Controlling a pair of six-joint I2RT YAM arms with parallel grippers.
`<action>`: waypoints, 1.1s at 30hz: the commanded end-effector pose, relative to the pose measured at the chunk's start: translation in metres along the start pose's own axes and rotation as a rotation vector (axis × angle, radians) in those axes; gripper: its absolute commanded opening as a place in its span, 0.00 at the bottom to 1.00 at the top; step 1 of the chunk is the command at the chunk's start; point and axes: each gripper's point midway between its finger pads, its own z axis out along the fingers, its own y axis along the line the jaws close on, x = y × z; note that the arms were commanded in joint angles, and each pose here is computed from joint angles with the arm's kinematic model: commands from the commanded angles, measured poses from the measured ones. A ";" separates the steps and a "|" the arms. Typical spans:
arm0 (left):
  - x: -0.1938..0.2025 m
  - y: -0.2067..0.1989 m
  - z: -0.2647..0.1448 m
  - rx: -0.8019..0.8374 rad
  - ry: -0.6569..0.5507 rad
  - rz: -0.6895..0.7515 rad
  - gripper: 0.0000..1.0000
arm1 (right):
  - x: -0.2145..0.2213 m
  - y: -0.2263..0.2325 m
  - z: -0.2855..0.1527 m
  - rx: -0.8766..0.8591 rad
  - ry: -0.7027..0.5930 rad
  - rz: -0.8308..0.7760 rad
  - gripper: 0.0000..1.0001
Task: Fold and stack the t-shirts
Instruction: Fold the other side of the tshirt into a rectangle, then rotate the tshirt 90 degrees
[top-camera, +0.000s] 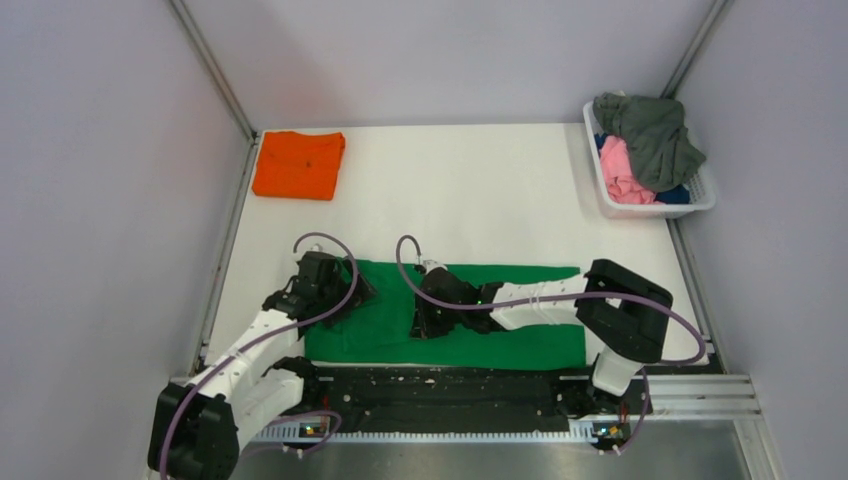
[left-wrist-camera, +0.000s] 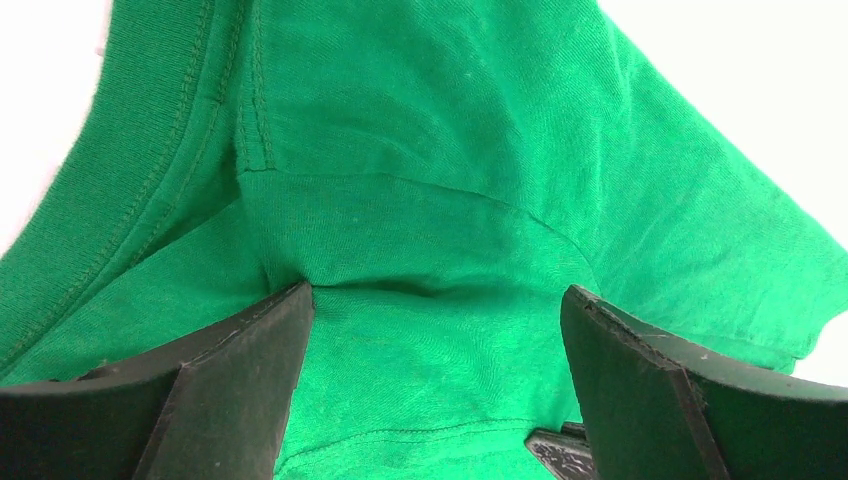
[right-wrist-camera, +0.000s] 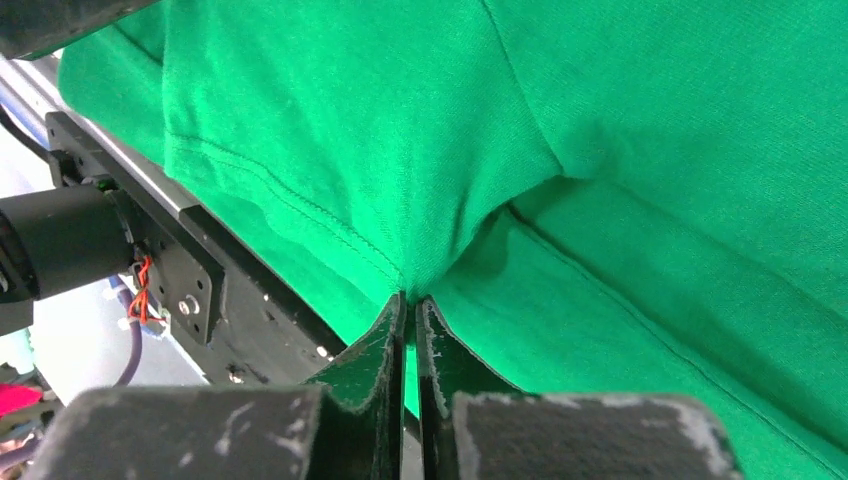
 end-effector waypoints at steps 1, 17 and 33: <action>0.004 0.014 -0.001 -0.056 0.002 0.010 0.99 | 0.001 0.011 -0.015 -0.031 0.004 -0.038 0.10; -0.014 -0.033 -0.040 0.112 -0.025 0.027 0.99 | -0.068 -0.088 -0.114 0.460 -0.343 -0.118 0.99; -0.031 -0.061 0.066 0.025 0.111 0.028 0.99 | -0.079 -0.193 -0.129 0.607 -0.396 -0.011 0.99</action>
